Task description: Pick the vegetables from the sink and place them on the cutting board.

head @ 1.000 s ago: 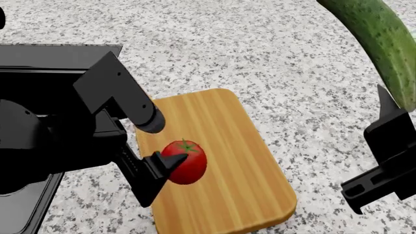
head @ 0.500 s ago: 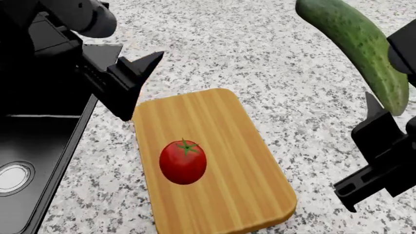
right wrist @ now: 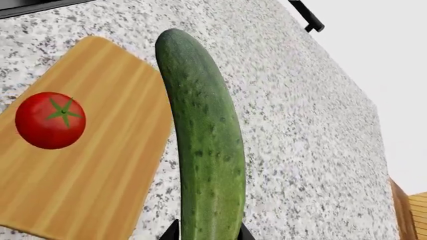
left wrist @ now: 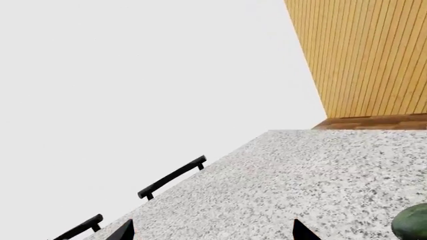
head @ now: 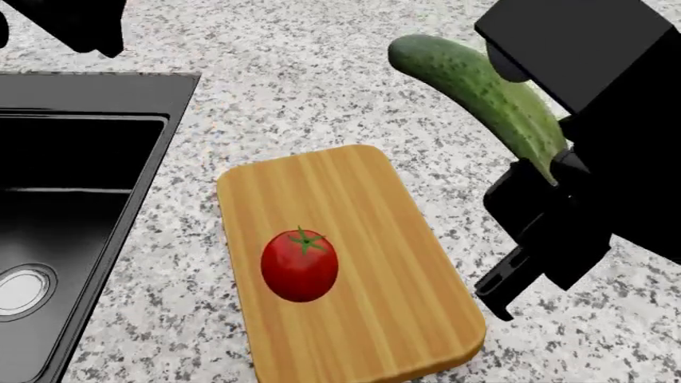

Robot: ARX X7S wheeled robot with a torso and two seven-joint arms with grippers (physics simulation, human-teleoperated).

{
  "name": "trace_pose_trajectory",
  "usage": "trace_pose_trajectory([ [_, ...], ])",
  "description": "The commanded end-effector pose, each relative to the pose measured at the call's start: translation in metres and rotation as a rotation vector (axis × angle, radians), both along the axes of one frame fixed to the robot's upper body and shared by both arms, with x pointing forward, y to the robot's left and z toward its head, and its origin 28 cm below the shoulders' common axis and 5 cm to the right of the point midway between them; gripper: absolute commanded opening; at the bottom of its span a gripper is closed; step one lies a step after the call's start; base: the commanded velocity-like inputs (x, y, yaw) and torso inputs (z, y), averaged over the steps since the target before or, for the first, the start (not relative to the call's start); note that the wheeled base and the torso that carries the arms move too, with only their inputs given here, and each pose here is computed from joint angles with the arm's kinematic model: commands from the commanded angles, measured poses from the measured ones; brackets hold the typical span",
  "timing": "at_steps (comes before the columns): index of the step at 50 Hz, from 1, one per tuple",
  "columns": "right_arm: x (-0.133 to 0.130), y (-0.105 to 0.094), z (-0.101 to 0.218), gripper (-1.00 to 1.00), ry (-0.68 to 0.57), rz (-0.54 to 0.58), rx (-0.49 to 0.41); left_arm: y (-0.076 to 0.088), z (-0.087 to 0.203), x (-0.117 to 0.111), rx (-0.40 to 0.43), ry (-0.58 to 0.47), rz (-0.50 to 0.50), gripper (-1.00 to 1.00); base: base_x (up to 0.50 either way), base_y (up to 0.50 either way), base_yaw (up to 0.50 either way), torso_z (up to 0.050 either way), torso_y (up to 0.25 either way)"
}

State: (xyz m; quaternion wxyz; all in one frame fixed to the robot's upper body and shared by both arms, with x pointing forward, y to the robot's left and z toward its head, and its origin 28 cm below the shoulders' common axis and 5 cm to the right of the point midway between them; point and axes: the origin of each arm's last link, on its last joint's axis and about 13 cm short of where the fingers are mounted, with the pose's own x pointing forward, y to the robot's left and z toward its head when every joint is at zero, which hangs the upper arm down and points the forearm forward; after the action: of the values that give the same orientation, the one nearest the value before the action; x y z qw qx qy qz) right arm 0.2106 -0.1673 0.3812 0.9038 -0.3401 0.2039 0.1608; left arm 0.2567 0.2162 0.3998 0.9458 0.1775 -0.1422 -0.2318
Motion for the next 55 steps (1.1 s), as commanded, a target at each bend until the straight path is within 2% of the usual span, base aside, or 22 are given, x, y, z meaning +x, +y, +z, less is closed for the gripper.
trace_pose_trajectory([
  [1, 0.017, 0.010, 0.001, -1.00, 0.076, 0.015, -0.021, 0.003, 0.021, -0.021, -0.033, -0.109, -0.012, 1.00, 0.00, 0.00, 0.00, 0.000, 0.000],
  [10, 0.028, 0.017, 0.003, -1.00, 0.077, 0.012, -0.017, 0.006, 0.023, -0.023, -0.033, -0.120, -0.008, 1.00, 0.00, 0.00, 0.00, 0.000, 0.000],
  [16, 0.039, 0.021, 0.000, -1.00, 0.026, -0.045, 0.019, 0.005, 0.024, -0.025, -0.022, -0.119, -0.015, 1.00, 0.00, 0.00, 0.00, 0.000, 0.000],
  [23, 0.048, 0.030, -0.011, -1.00, 0.046, -0.024, 0.015, 0.005, 0.024, -0.025, -0.013, -0.119, -0.011, 1.00, 0.00, 0.00, 0.00, 0.000, 0.000],
  [31, 0.047, 0.036, -0.022, -1.00, 0.073, -0.005, 0.001, 0.004, 0.023, -0.025, -0.009, -0.116, -0.017, 1.00, 0.00, 0.00, 0.00, 0.000, 0.000],
  [43, 0.062, 0.037, -0.030, -1.00, 0.017, -0.085, 0.021, 0.003, 0.021, -0.027, -0.004, -0.109, -0.027, 1.00, 0.00, 0.00, 0.00, 0.000, 0.000],
  [55, 0.062, 0.047, -0.044, -1.00, 0.033, -0.098, 0.038, 0.003, 0.022, -0.028, -0.004, -0.108, -0.031, 1.00, 0.00, 0.00, 0.00, 0.000, 0.000],
])
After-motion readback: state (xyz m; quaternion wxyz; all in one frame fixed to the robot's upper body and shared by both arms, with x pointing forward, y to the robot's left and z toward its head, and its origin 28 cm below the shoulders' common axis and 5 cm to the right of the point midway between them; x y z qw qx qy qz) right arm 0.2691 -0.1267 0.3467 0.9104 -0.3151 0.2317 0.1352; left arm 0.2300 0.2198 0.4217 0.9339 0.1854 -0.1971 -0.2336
